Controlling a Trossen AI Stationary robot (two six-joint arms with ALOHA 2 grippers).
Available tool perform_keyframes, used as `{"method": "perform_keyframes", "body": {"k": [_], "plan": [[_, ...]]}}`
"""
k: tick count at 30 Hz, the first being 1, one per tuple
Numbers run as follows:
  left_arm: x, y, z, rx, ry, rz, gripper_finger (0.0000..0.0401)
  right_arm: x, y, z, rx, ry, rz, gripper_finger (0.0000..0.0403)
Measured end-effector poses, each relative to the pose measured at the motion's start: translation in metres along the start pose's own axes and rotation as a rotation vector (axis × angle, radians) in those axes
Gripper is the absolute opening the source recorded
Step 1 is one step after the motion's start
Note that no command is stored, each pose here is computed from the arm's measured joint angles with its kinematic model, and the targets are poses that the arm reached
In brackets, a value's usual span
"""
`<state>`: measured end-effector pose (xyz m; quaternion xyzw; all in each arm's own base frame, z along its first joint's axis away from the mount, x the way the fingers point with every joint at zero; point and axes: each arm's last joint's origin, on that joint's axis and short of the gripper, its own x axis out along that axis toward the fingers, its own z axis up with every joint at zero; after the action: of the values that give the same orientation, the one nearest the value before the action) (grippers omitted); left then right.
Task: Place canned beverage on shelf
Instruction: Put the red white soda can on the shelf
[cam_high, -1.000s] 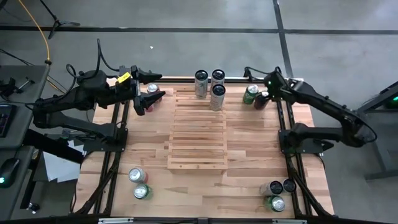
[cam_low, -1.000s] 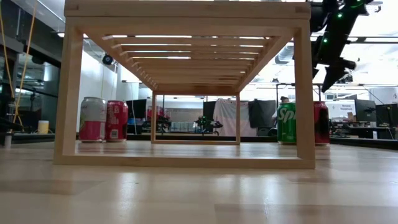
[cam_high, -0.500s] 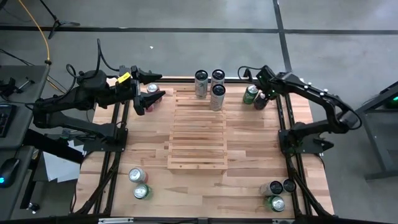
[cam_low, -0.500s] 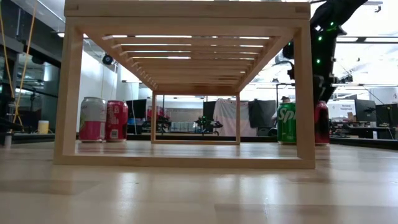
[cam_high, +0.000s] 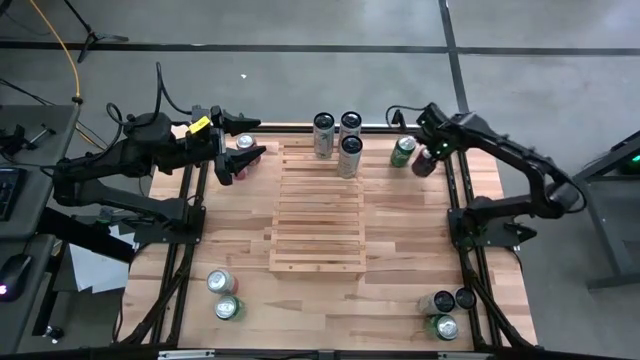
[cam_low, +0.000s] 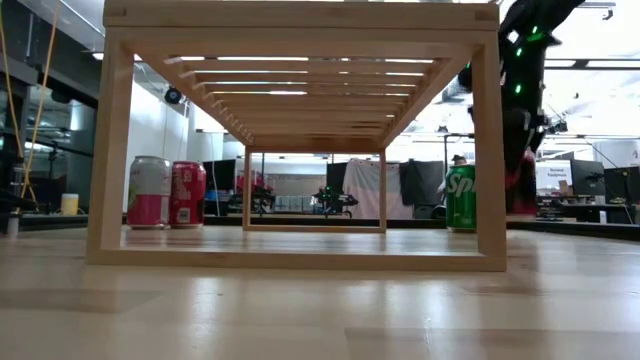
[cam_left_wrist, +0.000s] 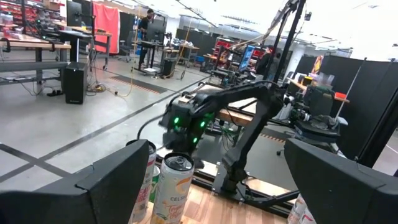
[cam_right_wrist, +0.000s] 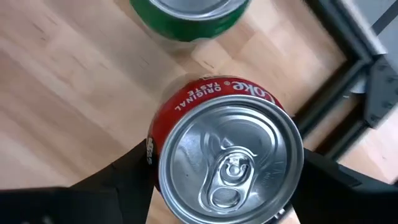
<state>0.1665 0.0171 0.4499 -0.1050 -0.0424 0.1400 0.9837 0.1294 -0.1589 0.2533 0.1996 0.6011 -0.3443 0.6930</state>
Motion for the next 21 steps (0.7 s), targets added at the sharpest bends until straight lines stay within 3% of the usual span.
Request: {"method": "perform_keyframes", "body": {"k": [5, 10, 17, 21], "plan": [[0.0, 0.0, 0.0, 0.0, -0.002, 0.01, 0.0366, -0.062, 0.004, -0.014, -0.009, -0.102, 0.143, 0.0278], [0.0, 0.001, 0.0, 0.001, -0.007, 0.036, 0.0366, -0.132, 0.026, -0.028, -0.097, -0.205, 0.331, 0.0278], [0.0, 0.002, 0.0, 0.001, -0.01, 0.057, 0.0366, -0.205, 0.087, -0.038, -0.386, -0.272, 0.559, 0.0278], [0.0, 0.003, 0.0, 0.002, -0.016, 0.096, 0.0366, -0.226, 0.133, -0.031, -0.581, -0.296, 0.57, 0.0278]]}}
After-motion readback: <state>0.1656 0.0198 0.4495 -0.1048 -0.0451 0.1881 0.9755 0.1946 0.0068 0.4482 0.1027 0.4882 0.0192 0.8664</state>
